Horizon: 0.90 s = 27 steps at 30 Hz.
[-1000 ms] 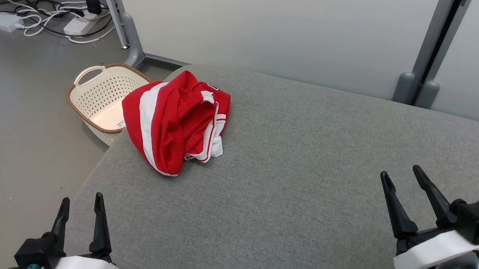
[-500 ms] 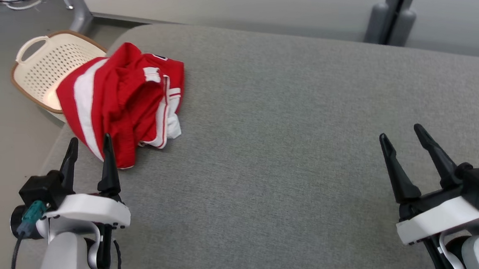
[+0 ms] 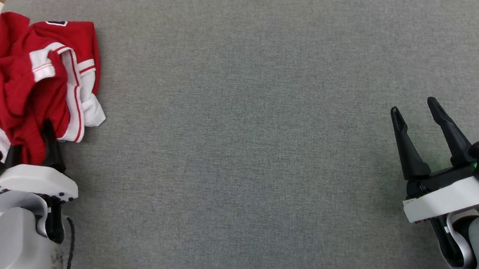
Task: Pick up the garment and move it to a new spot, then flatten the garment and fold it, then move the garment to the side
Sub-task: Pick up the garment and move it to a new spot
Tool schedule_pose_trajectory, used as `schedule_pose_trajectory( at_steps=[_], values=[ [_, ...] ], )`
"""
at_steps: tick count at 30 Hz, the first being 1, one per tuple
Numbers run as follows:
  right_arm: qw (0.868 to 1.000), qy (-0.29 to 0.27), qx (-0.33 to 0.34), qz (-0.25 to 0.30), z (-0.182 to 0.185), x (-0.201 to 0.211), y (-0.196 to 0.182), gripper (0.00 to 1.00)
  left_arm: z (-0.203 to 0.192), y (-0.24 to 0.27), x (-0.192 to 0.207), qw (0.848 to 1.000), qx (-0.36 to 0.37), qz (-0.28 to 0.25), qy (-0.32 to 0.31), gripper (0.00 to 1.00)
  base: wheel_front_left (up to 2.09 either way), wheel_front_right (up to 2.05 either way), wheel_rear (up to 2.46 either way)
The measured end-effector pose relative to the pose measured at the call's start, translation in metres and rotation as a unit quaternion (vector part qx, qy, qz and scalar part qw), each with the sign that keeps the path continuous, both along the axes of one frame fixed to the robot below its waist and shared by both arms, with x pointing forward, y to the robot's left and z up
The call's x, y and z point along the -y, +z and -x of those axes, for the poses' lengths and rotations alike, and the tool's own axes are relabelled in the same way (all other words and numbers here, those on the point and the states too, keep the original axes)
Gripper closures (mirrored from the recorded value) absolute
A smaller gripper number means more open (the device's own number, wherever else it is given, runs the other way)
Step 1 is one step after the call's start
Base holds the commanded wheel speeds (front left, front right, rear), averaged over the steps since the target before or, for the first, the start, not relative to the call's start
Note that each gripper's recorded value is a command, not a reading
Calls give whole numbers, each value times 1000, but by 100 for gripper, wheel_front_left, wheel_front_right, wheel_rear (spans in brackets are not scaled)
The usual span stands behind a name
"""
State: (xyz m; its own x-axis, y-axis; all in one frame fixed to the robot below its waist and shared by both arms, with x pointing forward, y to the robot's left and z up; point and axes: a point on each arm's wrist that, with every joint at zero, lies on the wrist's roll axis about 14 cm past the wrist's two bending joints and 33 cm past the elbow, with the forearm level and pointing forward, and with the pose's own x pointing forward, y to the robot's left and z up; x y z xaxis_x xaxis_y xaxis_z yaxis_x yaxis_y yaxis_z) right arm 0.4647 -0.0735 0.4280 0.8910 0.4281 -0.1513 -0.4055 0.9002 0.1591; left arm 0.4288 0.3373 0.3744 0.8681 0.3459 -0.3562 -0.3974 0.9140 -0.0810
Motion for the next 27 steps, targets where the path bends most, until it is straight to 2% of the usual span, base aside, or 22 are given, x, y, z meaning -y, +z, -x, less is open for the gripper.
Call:
schedule_pose_trajectory(
  at_steps=[2, 5, 8, 16, 21, 27],
  values=[
    [1000, -4, -7, 1, 0, 3, -6, 0, -2, -4, -6, 1000, -6, 2, 6, 100, 0, 0, 0],
    [1000, -4, 0, -1, -2, 1, -2, 0, -3, 6, -14, 1000, 4, -6, 8, 100, 0, 0, 0],
    [1000, -3, 10, -4, -2, -1, 6, 0, -11, 37, -21, 998, 44, -34, 1, 100, 0, 0, 0],
    [1000, -6, 29, -9, 12, -2, 26, 0, -1, 109, -21, 986, 139, -92, -18, 100, 0, 0, 0],
    [999, -15, 41, -15, 30, 0, 42, 0, 19, 145, 2, 974, 191, -112, -45, 100, 0, 0, 0],
    [998, -28, 57, -13, 56, 10, 62, 0, 44, 170, 58, 967, 212, -95, -105, 100, 0, 0, 0]
  ],
)
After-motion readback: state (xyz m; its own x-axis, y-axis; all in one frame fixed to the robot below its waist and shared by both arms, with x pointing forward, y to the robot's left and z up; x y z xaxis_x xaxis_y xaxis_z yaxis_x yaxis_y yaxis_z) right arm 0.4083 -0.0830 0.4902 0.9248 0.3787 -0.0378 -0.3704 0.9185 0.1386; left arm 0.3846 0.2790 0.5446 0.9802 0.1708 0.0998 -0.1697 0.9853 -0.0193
